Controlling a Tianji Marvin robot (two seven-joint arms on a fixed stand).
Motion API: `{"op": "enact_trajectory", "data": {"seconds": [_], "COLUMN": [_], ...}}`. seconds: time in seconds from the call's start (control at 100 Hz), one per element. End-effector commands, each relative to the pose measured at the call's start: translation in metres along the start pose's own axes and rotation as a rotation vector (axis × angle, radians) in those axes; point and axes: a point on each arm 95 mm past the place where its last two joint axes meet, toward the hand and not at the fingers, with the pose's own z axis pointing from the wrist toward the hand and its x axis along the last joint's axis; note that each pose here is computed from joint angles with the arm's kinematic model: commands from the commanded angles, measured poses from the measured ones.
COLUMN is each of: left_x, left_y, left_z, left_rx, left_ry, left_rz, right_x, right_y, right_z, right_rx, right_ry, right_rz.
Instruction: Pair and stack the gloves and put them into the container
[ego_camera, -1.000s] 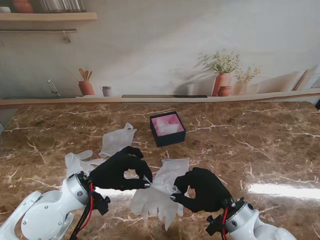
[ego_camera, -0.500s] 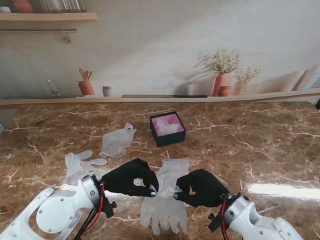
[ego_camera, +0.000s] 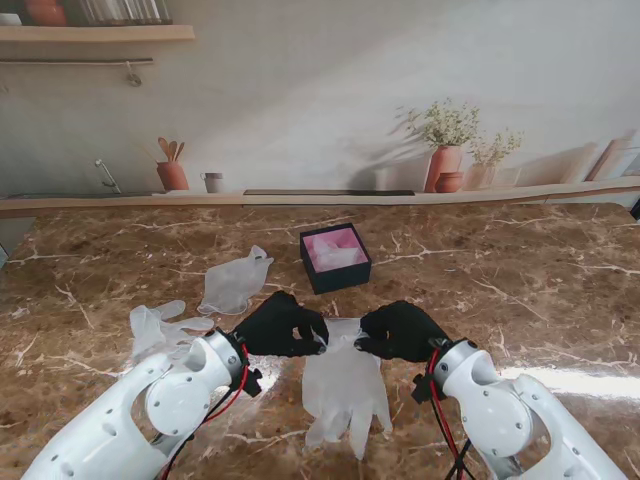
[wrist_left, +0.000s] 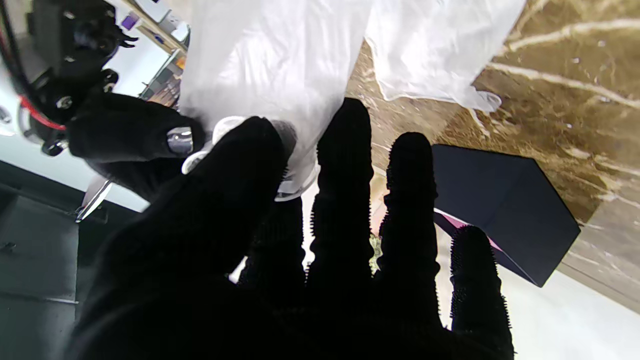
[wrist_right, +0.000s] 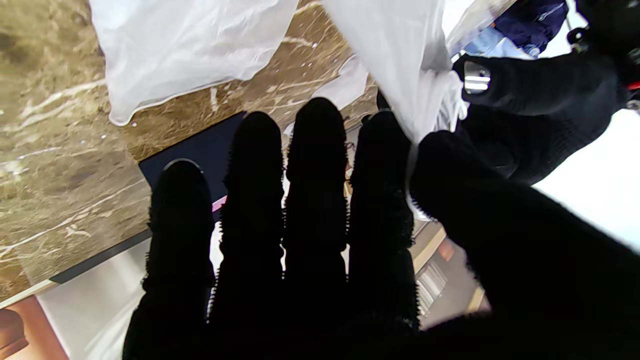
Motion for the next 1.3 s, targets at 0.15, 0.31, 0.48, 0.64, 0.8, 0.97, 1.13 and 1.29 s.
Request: {"op": "enact_trajectory", "data": {"seconds": [0.15, 0.31, 0.48, 0.64, 0.8, 0.97, 1.13, 1.29], "left_x": [-0.006, -0.014, -0.02, -0.026, -0.031, -0.038, -0.041, -0.041], "left_y": [-0.001, -0.004, -0.003, 0.003, 0.013, 0.021, 0.023, 0.022], "left_z": [0.025, 0.036, 0.046, 0.056, 0.065, 0.072, 0.072, 0.066], "left_rx": [0.017, 0.008, 0.0, 0.005, 0.013, 0.013, -0.006, 0.005], "left_ry": [-0.044, -0.079, -0.101, -0.118, -0.137, -0.166, -0.196, -0.208], "left_rz": [0.07, 0.136, 0.184, 0.215, 0.208, 0.206, 0.214, 0.198], "right_x": [-0.016, -0.024, -0.031, -0.038, -0.045, -0.051, -0.055, -0.057], "right_y": [-0.001, -0.007, -0.013, -0.018, -0.024, -0.03, -0.033, -0.031], "right_z": [0.019, 0.029, 0.038, 0.047, 0.054, 0.058, 0.058, 0.055], "right_rx": [0.008, 0.036, 0.051, 0.058, 0.05, 0.041, 0.039, 0.022], "right_ry": [-0.056, -0.096, -0.135, -0.185, -0.234, -0.284, -0.311, -0.341], "right_rz": [0.031, 0.059, 0.078, 0.076, 0.018, -0.024, -0.092, -0.149]}}
